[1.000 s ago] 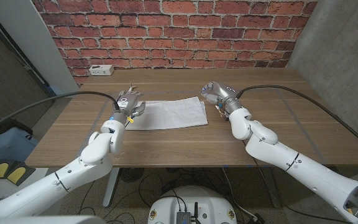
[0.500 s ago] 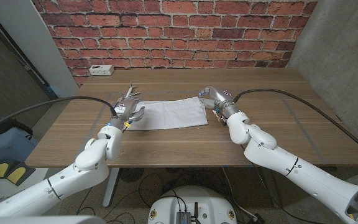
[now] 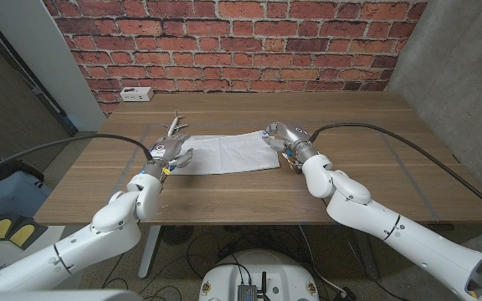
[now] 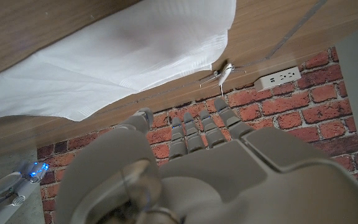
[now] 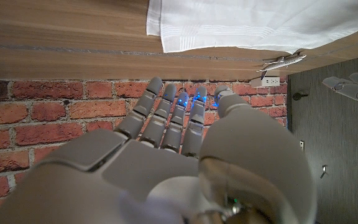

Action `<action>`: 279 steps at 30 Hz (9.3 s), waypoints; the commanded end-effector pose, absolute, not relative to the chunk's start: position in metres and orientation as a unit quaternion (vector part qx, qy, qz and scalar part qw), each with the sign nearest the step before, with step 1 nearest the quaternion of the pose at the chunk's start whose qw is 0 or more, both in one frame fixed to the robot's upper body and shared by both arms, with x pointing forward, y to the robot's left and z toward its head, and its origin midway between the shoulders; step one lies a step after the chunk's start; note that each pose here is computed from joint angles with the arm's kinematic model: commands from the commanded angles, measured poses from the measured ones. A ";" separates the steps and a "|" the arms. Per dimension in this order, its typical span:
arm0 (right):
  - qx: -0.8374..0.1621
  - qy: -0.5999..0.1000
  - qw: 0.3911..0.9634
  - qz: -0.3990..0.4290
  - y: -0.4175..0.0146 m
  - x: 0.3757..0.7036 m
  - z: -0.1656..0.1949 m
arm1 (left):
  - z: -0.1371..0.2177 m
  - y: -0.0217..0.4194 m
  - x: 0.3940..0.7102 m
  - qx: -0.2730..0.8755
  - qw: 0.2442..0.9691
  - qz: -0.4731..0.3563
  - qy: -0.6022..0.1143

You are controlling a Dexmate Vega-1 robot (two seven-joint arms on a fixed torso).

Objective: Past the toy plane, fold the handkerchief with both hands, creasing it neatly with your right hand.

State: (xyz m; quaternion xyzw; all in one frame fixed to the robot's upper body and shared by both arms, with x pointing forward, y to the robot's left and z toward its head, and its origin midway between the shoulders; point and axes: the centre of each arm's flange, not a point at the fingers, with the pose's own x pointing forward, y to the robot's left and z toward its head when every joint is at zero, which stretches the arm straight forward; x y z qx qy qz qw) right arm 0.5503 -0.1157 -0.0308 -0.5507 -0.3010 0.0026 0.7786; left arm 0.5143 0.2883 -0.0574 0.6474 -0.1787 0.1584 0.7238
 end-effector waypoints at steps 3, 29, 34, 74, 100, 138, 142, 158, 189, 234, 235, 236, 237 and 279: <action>-0.556 -0.279 0.782 0.036 -0.111 0.548 -0.039 | -0.065 0.294 0.516 0.625 0.755 0.120 -0.156; -0.611 -0.238 0.750 0.084 -0.108 0.548 -0.051 | -0.070 0.299 0.528 0.601 0.785 0.062 -0.136; -0.622 -0.226 0.744 0.089 -0.107 0.548 -0.052 | -0.069 0.299 0.530 0.603 0.785 0.059 -0.128; -0.700 -0.176 0.685 0.097 -0.086 0.563 -0.055 | -0.065 0.300 0.549 0.616 0.783 -0.018 -0.083; -0.768 -0.130 0.623 0.076 -0.073 0.589 -0.063 | -0.061 0.304 0.563 0.610 0.788 -0.030 -0.073; -0.759 -0.295 0.579 -0.038 -0.100 0.580 -0.054 | -0.053 0.287 0.556 0.619 0.778 -0.052 -0.095; -0.765 -0.318 0.558 -0.040 -0.100 0.580 -0.045 | -0.052 0.284 0.556 0.621 0.776 -0.056 -0.096; -0.786 -0.389 0.480 -0.034 -0.081 0.577 -0.009 | -0.053 0.278 0.558 0.629 0.769 -0.066 -0.096; -0.799 -0.476 0.366 -0.003 -0.036 0.593 0.043 | -0.052 0.279 0.569 0.623 0.774 -0.071 -0.091; -0.772 -0.570 0.279 0.022 0.024 0.590 0.078 | -0.057 0.281 0.565 0.615 0.780 -0.066 -0.094; -0.771 -0.573 0.278 0.023 0.026 0.589 0.078 | -0.057 0.281 0.565 0.615 0.780 -0.066 -0.094; -0.770 -0.575 0.276 0.023 0.027 0.589 0.078 | -0.057 0.282 0.565 0.614 0.781 -0.066 -0.094; -0.769 -0.577 0.274 0.022 0.029 0.589 0.079 | -0.057 0.282 0.565 0.614 0.781 -0.065 -0.095; -0.730 -0.630 0.262 0.035 0.062 0.586 0.076 | -0.055 0.284 0.571 0.610 0.784 -0.062 -0.097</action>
